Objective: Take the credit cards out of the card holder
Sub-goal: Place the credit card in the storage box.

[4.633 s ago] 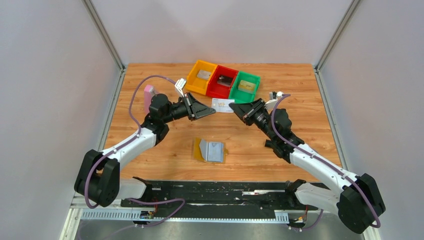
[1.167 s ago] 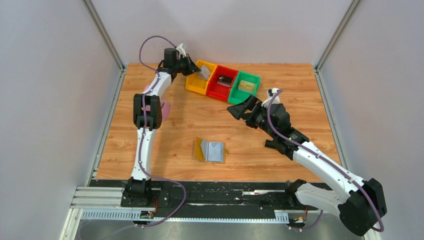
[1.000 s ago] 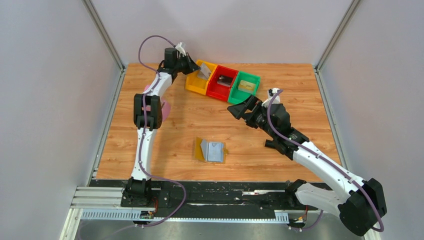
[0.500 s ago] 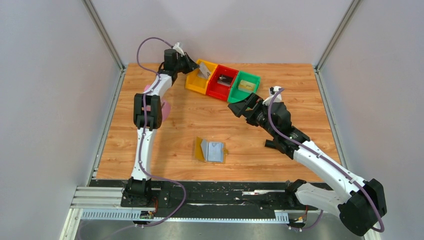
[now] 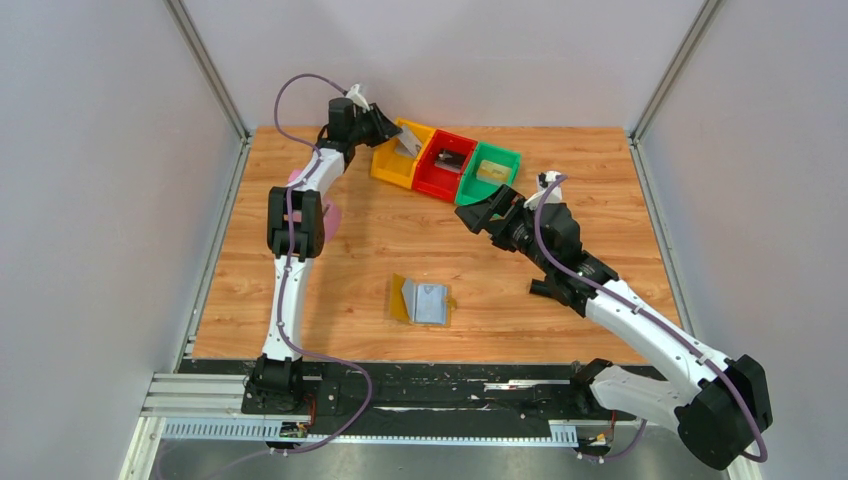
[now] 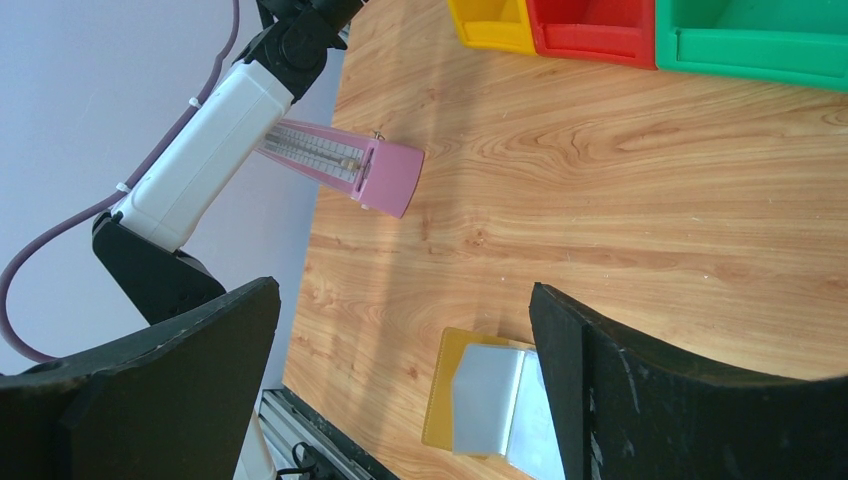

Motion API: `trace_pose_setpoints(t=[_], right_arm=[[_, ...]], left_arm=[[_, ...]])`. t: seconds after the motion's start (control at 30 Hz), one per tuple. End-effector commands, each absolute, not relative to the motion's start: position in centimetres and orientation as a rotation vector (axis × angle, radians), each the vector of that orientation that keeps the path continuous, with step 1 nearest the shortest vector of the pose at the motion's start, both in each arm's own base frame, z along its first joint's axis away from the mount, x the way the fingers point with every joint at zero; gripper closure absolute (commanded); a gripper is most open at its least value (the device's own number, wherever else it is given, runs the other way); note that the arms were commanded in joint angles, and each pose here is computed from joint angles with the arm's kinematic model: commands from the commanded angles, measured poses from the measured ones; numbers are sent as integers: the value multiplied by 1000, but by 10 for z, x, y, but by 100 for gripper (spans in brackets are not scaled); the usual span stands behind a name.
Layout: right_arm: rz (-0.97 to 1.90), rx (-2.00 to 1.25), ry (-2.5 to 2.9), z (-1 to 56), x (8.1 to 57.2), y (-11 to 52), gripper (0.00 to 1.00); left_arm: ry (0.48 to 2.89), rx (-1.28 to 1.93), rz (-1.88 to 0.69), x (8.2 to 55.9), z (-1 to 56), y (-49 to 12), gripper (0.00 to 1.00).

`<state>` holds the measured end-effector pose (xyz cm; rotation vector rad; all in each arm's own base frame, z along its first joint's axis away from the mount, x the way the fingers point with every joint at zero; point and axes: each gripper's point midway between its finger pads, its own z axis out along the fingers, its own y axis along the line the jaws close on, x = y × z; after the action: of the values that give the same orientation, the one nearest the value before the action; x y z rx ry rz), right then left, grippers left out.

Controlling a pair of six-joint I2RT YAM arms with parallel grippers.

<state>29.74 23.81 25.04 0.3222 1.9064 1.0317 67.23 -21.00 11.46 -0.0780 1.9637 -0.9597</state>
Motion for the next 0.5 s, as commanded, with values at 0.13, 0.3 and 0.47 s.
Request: trace_pose_setpoints(t=[0.13,0.3,0.47], right_arm=[[1079,294,1809,286,298,239,1],[1092,293,1802,288,295,238,1],[1101,299,1794,290,292,237,1]], left_arm=[[1899,-7,-941,670,158,-211,59],[1901,8,-929,667,166,-210,55],[1929,10,-915,663,165,-209,49]])
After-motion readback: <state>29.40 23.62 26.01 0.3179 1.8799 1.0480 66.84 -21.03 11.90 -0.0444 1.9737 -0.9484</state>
